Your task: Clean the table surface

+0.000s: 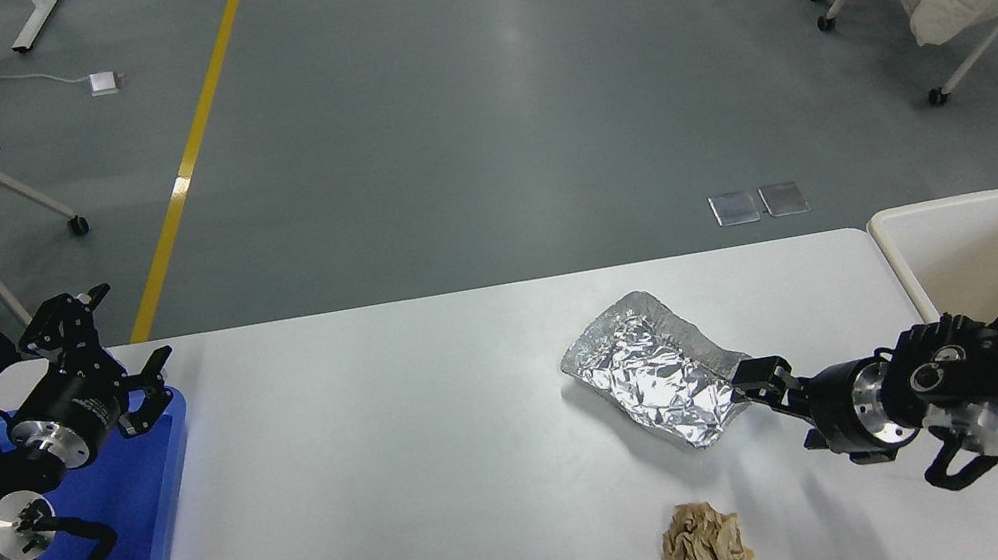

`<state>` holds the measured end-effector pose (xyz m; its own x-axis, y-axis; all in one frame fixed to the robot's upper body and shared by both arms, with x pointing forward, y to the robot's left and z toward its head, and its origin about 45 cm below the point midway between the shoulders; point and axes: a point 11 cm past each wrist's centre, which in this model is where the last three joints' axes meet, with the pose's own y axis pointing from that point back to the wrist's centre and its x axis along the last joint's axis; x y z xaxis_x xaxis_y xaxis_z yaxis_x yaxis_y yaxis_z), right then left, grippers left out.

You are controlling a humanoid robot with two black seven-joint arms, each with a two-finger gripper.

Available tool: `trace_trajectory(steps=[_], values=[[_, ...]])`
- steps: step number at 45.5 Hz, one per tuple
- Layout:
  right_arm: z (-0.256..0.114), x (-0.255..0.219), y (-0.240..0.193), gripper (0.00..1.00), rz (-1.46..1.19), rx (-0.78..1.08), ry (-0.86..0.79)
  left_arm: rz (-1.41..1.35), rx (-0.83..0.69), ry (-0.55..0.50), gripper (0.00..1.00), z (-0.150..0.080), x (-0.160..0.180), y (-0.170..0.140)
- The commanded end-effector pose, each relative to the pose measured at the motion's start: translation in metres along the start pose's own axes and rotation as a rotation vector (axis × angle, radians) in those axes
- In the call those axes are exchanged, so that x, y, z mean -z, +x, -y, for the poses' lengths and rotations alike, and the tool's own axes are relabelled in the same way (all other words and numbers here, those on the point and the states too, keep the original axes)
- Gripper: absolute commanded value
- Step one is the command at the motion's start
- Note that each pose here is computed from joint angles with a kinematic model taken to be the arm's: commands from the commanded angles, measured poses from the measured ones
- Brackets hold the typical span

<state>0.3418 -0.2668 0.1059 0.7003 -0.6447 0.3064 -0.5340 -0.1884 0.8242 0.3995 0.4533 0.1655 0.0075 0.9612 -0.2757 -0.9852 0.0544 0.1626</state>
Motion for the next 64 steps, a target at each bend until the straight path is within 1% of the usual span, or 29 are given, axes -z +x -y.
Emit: trace_trajectory(steps=[1,16,23,25,27,28,31,37,39,40,44,45,50,64], values=[[0.018,0.011,-0.006,1.0,-0.011,-0.012,0.0,0.0,0.0,0.0,1.0,0.0,0.0,0.0],[0.026,0.01,0.001,1.0,-0.027,-0.037,-0.013,0.0,0.0,0.0,1.0,0.0,0.0,0.0],[0.036,0.015,0.001,1.0,-0.075,-0.062,-0.021,0.0,0.0,0.0,1.0,0.0,0.0,0.0],[0.041,0.015,0.004,0.99,-0.098,-0.083,-0.026,0.0,0.0,0.0,1.0,0.0,0.0,0.0],[0.045,0.015,0.002,0.96,-0.115,-0.091,-0.031,0.0,0.0,0.0,1.0,0.0,0.0,0.0],[0.046,0.016,0.002,0.92,-0.129,-0.097,-0.031,0.0,0.0,0.0,1.0,0.0,0.0,0.0],[0.047,0.017,0.002,0.9,-0.159,-0.103,-0.03,0.0,0.0,0.0,1.0,0.0,0.0,0.0],[0.048,0.013,0.0,0.71,-0.185,-0.099,-0.036,0.0,0.0,0.0,1.0,0.0,0.0,0.0],[0.048,0.013,-0.002,0.61,-0.186,-0.091,-0.036,0.0,0.0,0.0,1.0,0.0,0.0,0.0],[0.048,0.015,-0.003,0.53,-0.189,-0.086,-0.035,0.0,0.0,0.0,1.0,0.0,0.0,0.0],[0.049,0.018,-0.009,0.08,-0.196,-0.051,-0.052,0.0,0.0,0.0,1.0,0.0,0.0,0.0],[0.049,0.016,-0.009,0.0,-0.193,-0.044,-0.068,0.0,0.0,0.0,1.0,0.0,0.0,0.0],[0.046,0.01,-0.005,0.0,-0.191,-0.029,-0.126,0.0,0.0,0.0,1.0,0.0,0.0,0.0],[0.041,0.014,0.006,0.0,-0.195,-0.04,-0.123,0.0,0.0,0.0,1.0,0.0,0.0,0.0]])
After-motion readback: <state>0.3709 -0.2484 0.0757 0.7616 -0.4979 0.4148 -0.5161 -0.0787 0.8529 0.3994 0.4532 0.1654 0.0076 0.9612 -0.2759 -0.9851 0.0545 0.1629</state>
